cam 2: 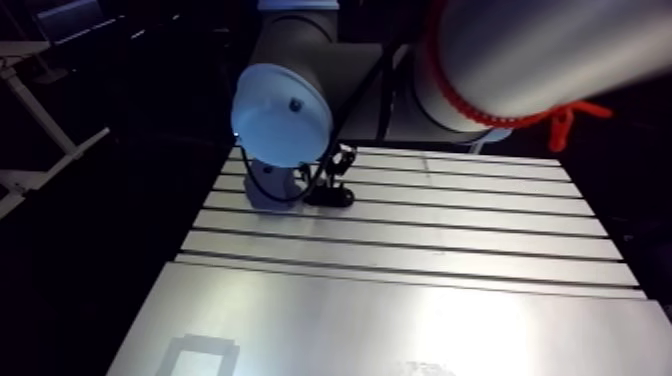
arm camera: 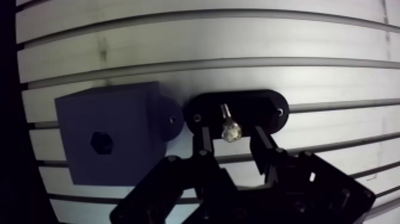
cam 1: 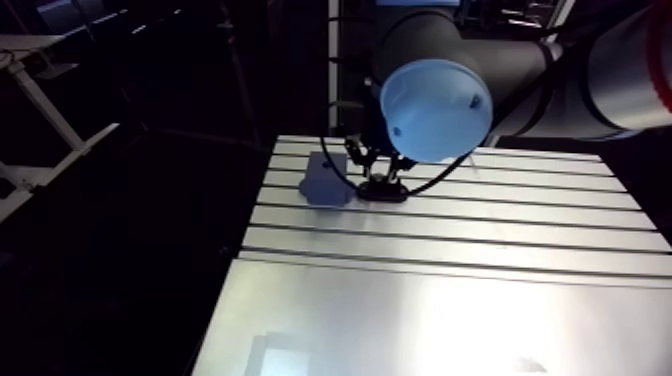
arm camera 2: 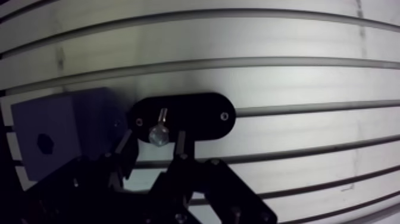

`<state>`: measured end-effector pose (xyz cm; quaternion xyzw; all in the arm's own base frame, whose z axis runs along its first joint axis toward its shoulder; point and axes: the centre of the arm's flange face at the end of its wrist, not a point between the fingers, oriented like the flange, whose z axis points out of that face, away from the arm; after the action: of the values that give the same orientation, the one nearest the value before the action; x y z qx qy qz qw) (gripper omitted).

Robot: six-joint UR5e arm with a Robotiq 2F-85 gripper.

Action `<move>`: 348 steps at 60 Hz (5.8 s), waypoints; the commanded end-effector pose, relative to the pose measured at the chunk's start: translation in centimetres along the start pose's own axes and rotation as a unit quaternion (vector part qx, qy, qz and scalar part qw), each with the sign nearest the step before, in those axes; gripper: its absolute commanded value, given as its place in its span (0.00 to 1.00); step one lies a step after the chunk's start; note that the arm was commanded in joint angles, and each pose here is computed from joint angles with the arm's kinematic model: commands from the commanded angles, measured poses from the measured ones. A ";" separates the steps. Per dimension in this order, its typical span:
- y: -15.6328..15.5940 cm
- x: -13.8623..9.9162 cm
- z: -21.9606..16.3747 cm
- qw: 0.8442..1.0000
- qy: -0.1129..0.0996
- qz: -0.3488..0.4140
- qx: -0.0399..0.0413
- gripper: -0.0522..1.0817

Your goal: Pick up the M10 bolt and insert it into the hex recess until seated.

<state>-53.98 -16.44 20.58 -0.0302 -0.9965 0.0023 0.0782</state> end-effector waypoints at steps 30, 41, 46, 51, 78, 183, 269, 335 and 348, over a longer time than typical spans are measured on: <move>0.0 0.0 0.5 1.000 -0.004 0.000 0.001 0.56; 0.1 0.1 0.5 1.000 -0.003 0.000 0.001 0.58; 0.1 0.1 0.5 1.000 -0.003 0.000 0.001 0.59; 0.1 0.1 0.5 1.000 -0.003 0.000 0.001 0.60; 0.0 0.1 0.4 1.000 -0.003 -0.001 0.000 0.63; -0.3 1.3 -8.8 1.000 0.029 -0.006 -0.007 0.81; -8.1 7.3 -13.3 0.950 -0.129 -0.285 -0.002 0.91; -11.4 7.3 -8.6 0.941 -0.155 -0.301 -0.007 0.95; -11.8 7.3 -7.7 0.939 -0.160 -0.305 -0.008 0.95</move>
<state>-60.58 -27.44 30.27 0.2737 -0.9581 -0.0238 -0.0807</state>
